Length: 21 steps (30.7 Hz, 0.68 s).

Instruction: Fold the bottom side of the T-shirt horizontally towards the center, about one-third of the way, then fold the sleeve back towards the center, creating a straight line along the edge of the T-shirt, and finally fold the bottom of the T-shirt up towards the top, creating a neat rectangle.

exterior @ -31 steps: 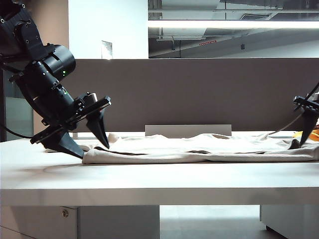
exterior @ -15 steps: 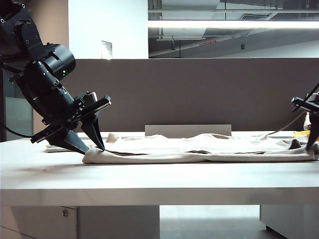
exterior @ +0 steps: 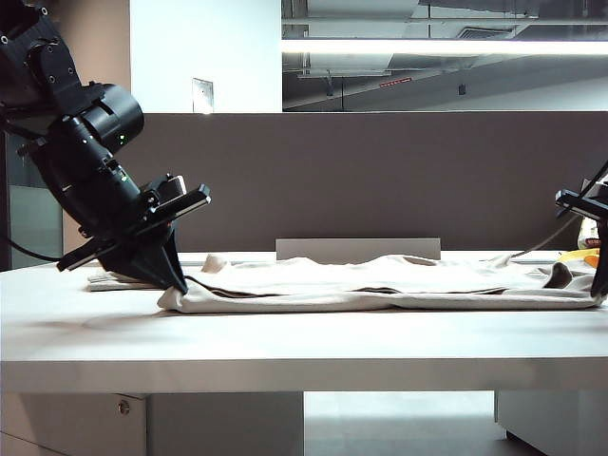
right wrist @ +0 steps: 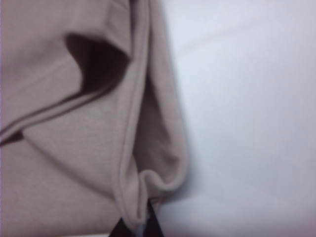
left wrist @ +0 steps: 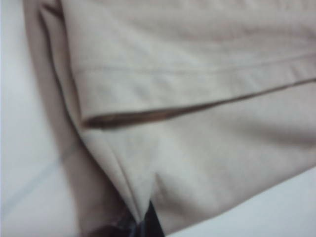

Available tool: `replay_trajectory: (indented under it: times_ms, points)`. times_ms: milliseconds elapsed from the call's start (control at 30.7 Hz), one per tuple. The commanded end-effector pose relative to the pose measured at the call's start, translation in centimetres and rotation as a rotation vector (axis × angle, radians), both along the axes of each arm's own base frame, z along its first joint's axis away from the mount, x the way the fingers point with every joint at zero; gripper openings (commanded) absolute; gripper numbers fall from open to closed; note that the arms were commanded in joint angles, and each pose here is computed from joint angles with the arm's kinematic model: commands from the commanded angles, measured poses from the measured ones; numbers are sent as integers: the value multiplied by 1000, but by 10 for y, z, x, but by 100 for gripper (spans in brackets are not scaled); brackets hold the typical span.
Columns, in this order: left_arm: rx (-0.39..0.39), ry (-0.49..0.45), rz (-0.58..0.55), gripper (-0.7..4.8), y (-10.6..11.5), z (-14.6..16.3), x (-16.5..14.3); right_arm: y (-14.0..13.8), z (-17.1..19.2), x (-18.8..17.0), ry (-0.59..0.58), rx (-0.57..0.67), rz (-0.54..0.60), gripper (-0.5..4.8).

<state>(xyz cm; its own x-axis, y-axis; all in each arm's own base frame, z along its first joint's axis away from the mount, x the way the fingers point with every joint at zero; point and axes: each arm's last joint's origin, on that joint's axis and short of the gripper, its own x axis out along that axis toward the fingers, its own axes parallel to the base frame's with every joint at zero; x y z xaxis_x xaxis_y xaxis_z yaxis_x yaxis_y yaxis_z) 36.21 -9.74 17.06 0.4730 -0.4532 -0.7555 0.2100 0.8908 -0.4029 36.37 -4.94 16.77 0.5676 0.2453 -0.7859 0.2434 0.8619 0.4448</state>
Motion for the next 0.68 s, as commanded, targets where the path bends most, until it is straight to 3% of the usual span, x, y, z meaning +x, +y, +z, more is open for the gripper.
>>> replay_trajectory:
  times_ms: [33, 359, 685]
  points:
    - [33, 27, -34, -6, 2, -1, -4, 0, 1, -5, 37, -15, 36, -8]
    - [54, 34, -66, -6, 4, 2, -17, 2, 16, -20, 24, -32, 49, -8]
    - [47, 15, -67, -6, 13, 9, -53, 8, 15, -64, 28, -34, 44, -8]
